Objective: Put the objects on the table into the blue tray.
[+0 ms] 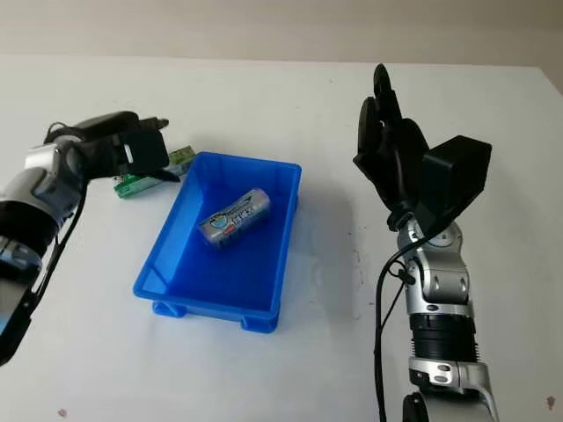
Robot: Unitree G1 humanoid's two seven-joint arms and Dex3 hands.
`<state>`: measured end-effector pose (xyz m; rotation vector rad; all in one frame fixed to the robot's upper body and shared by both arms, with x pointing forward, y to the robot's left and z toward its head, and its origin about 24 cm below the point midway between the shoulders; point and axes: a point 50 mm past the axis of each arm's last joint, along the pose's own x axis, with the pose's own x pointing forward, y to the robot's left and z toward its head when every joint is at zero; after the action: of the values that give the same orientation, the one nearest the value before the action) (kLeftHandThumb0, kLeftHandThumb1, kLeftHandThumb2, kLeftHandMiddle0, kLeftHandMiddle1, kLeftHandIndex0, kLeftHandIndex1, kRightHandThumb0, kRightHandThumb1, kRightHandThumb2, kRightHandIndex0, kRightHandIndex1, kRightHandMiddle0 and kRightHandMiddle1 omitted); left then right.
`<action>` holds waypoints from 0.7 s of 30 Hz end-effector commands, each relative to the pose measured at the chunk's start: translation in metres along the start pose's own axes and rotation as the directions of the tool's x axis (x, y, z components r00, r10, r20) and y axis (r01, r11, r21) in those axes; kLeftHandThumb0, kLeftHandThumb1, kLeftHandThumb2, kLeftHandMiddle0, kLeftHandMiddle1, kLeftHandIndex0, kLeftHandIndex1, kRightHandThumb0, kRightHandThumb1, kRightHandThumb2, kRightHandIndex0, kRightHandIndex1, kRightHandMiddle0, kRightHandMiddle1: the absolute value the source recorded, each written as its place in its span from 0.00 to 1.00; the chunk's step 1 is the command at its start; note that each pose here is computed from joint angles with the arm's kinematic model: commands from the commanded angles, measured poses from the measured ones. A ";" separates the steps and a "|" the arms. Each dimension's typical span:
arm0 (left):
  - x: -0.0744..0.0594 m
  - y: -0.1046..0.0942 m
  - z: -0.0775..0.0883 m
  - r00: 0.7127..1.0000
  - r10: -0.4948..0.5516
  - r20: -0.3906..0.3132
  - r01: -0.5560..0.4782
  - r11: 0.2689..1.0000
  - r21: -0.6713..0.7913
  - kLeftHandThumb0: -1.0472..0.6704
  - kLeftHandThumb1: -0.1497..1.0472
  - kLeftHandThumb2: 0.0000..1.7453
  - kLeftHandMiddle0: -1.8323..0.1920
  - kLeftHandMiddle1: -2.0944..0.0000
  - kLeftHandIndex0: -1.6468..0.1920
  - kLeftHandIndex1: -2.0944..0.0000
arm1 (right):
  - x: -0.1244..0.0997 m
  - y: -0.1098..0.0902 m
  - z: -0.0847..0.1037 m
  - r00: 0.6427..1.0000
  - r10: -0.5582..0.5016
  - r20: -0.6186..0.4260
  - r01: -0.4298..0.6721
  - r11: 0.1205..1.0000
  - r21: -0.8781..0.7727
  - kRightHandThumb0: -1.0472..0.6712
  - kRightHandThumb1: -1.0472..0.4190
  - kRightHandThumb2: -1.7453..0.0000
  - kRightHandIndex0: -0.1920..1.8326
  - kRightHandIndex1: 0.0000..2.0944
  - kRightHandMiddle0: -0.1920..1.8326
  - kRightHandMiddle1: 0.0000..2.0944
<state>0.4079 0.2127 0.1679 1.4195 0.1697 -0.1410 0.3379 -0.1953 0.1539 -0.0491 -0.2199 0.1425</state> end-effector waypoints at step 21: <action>-0.009 -0.034 0.003 0.989 0.143 0.044 -0.149 0.928 0.340 0.39 0.93 0.04 0.79 0.00 0.77 0.54 | 0.002 -0.003 0.008 0.999 0.002 0.033 -0.003 1.000 0.009 0.17 0.00 0.56 0.00 0.00 0.00 0.00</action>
<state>0.3960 0.1982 0.1555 1.7248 -0.0324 -0.0354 0.3383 -0.1949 0.1550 -0.0385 -0.2237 0.1529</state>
